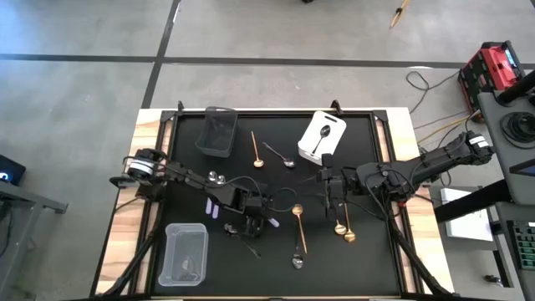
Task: Sort silverware by color (type)
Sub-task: Put the purple spoon into the transparent bin
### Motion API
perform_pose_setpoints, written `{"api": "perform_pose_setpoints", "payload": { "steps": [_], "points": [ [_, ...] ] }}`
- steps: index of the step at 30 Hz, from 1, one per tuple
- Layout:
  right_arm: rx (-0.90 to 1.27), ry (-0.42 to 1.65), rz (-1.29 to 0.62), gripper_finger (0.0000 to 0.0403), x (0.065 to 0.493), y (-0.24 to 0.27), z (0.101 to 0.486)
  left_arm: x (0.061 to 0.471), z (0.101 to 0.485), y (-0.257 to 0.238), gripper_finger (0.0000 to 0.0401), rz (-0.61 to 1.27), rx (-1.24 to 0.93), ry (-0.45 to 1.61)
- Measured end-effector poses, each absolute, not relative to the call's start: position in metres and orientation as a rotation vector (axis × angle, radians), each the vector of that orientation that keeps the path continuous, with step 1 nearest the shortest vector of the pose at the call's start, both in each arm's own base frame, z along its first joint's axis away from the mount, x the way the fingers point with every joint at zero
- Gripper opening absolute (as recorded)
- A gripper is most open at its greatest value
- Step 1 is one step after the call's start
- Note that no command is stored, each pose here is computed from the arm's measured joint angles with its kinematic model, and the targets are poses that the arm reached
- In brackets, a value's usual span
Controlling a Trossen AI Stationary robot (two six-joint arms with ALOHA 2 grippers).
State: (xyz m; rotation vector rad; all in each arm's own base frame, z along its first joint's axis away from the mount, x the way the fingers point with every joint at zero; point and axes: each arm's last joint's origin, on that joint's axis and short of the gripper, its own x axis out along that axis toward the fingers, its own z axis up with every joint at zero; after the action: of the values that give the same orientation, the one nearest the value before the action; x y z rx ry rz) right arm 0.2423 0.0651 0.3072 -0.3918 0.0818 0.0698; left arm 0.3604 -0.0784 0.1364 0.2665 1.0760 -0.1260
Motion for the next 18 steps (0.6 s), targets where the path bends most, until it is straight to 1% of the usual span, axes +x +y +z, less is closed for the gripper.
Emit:
{"api": "perform_pose_setpoints", "payload": {
  "steps": [5,9,18],
  "points": [
    [-0.392,0.083,0.07,0.0118,0.2423,0.0651,0.3071,0.36,0.1371,-0.0798,0.0169,-0.186,0.337,1.07],
    [-0.392,0.083,0.07,0.0118,0.2423,0.0651,0.3071,0.3595,0.1369,-0.0803,0.0155,-0.226,0.345,1.073],
    [-0.393,0.083,0.07,0.0118,0.2423,0.0651,0.3071,0.3589,0.1372,-0.0804,0.0115,-0.237,0.352,1.077]
  ]
}}
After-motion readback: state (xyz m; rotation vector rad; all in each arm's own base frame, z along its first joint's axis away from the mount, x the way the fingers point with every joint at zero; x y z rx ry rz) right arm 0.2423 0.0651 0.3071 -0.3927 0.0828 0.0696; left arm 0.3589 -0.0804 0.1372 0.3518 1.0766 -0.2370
